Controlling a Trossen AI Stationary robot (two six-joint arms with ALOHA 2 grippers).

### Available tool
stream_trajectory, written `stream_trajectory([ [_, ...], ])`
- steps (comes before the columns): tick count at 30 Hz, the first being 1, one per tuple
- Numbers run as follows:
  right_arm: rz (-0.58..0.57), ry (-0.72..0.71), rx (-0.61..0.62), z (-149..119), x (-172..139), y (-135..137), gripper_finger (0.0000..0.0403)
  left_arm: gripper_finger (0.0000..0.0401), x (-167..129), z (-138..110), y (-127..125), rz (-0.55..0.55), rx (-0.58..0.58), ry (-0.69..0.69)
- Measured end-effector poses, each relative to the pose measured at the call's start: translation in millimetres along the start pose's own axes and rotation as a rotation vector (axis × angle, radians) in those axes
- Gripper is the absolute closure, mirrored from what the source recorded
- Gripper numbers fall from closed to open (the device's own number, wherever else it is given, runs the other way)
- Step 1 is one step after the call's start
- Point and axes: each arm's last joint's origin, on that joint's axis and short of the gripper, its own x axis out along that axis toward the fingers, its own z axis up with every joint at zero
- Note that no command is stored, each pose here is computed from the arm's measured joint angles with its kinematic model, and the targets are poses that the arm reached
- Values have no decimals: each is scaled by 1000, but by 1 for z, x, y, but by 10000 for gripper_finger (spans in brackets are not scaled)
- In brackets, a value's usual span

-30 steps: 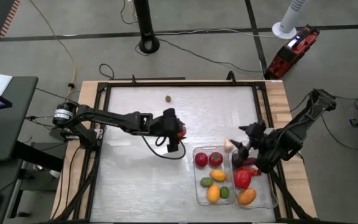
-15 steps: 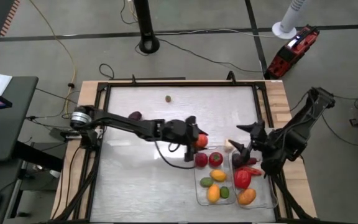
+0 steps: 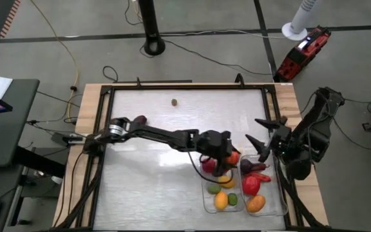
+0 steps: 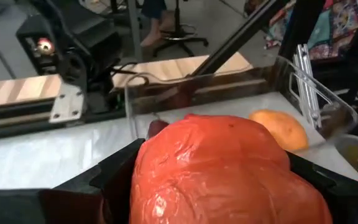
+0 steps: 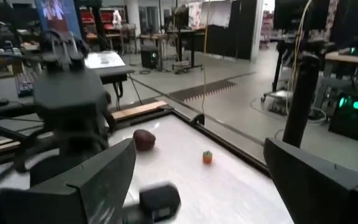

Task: Sort produce into baskets
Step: Put the pumpkin into the right transparent bin

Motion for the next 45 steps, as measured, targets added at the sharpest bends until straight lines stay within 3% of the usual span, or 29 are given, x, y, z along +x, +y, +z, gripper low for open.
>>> stream_trajectory([
  [8, 26, -27, -18, 0, -7, 0, 24, 138, 43, 1, 4, -25, 15, -53],
  [15, 24, -32, -36, 2, -7, -3, 24, 138, 64, -2, 8, 6, 48, -105],
  [24, 16, -40, -43, 3, -7, -7, 24, 138, 65, 3, 9, 45, 73, -179],
  [28, 16, -40, -49, 2, -7, -7, 24, 138, 65, 4, 4, -64, 96, -198],
  [31, 16, -40, -45, 3, -7, -7, 24, 138, 65, 8, -1, -83, 121, -237],
  [45, 3, -57, -36, 3, -7, -7, 24, 138, 67, 11, 3, 39, 177, -323],
])
